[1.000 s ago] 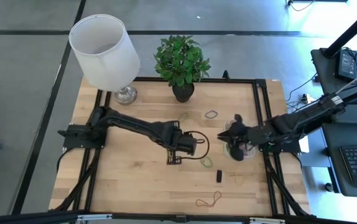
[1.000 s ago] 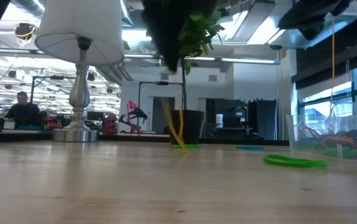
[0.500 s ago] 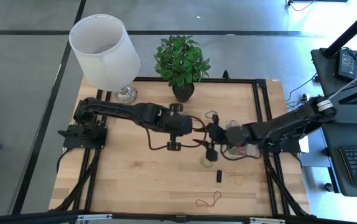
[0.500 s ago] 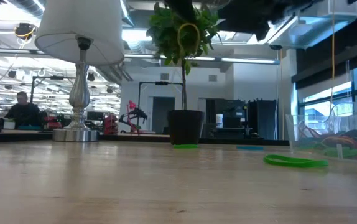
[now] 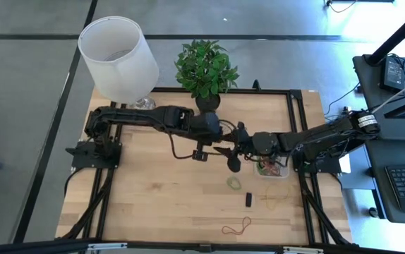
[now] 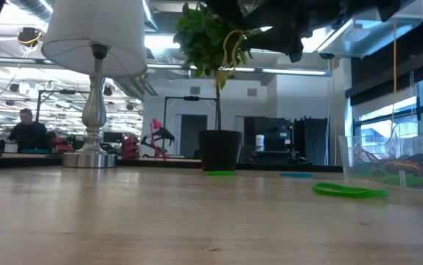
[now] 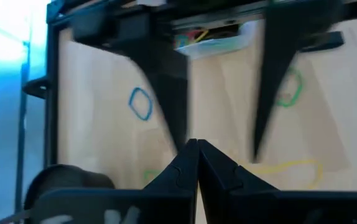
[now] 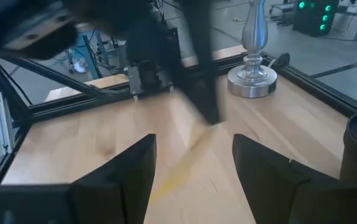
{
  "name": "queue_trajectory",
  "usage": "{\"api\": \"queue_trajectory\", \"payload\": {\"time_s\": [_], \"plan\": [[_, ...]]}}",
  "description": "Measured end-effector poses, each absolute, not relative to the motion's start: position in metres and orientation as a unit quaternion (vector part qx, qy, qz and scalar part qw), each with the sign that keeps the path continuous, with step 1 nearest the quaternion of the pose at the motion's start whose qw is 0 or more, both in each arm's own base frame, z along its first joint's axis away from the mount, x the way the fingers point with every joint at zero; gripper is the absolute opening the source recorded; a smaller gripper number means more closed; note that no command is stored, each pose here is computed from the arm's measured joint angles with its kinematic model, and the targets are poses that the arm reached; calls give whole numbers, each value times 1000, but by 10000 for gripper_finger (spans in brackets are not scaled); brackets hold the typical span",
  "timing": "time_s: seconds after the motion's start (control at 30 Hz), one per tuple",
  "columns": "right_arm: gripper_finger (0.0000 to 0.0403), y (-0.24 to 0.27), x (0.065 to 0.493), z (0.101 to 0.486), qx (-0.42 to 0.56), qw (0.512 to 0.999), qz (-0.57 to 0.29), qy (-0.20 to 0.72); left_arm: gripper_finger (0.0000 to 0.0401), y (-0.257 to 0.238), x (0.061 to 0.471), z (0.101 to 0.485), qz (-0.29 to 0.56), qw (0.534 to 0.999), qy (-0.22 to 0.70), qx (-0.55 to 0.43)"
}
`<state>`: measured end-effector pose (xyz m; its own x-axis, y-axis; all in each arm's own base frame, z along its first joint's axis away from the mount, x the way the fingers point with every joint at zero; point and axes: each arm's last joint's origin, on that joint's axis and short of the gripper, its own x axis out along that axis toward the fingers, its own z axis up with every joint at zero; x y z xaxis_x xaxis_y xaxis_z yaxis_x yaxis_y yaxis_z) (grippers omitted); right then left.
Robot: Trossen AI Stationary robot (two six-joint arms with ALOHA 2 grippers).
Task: Pick and place rubber bands into bin
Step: Put the yellow rubber band into the transparent bin
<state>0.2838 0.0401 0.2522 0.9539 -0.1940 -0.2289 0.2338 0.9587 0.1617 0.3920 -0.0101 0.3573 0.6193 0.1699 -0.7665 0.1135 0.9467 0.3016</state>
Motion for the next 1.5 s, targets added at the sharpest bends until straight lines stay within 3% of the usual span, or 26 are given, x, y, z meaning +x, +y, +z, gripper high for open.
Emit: {"api": "queue_trajectory", "payload": {"time_s": [0.2,0.33,0.77,1.17,1.5], "plan": [[214,39,284,252,93,984,-112,106,2,7,396,360,-3,895,416,158],[192,36,284,251,88,982,-129,109,2,10,400,364,-31,911,383,151],[10,29,280,239,86,968,-163,168,3,13,397,362,-36,899,402,172],[7,29,275,229,94,957,-157,224,2,44,365,342,-18,888,453,71],[3,7,291,258,54,931,-187,308,2,23,279,287,62,945,320,14]]}}
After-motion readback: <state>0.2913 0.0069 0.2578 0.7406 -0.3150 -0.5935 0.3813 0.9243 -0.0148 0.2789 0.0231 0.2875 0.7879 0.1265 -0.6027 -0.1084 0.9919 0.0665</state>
